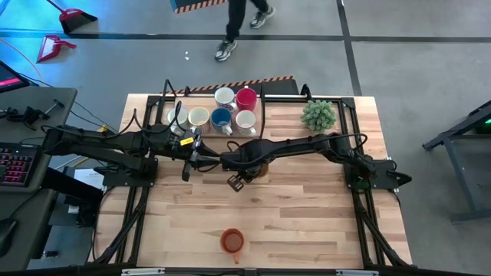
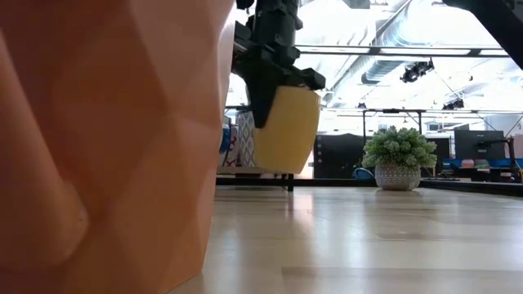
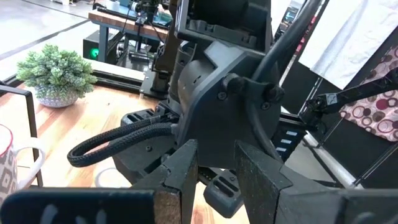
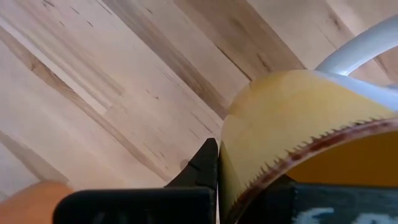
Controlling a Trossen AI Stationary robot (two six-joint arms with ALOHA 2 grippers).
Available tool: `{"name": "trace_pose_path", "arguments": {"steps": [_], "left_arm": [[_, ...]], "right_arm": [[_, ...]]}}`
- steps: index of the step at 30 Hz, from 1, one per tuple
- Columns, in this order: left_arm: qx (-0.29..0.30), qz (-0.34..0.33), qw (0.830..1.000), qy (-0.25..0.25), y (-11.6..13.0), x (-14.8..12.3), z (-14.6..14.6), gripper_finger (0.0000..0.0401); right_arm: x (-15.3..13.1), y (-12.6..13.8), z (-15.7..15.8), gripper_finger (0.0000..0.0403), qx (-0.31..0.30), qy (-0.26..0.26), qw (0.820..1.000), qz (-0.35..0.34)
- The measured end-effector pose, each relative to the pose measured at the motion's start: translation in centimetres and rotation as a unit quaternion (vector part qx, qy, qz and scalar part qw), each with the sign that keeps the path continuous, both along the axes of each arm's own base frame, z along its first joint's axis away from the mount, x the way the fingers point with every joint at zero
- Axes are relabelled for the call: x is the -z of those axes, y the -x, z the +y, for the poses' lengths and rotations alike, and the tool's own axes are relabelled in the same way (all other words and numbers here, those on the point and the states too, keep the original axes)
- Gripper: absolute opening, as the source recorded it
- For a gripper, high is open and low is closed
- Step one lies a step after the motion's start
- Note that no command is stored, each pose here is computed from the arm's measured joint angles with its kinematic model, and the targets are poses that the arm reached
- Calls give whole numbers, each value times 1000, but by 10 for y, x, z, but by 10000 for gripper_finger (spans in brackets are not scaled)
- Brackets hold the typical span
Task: Place coffee mugs
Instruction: Put the yellow mug on the shelf
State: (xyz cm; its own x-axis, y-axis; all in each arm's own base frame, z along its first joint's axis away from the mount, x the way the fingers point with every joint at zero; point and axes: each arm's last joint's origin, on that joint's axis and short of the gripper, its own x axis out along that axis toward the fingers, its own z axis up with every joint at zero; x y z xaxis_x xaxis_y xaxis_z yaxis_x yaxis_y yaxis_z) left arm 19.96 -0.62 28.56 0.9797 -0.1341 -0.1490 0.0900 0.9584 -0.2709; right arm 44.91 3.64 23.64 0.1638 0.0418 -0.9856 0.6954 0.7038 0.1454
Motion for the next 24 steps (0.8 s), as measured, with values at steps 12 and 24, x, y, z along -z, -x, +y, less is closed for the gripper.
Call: {"name": "trace_pose_path", "arguments": {"steps": [12, 24], "left_arm": [[0, 0, 1000, -1, 0, 0, 0, 93], [0, -2, 1000, 0, 0, 0, 0, 93]], "right_arm": [[1, 11, 23, 0, -29, -8, 999, 43], [19, 8, 58, 0, -59, -25, 997, 50]]}}
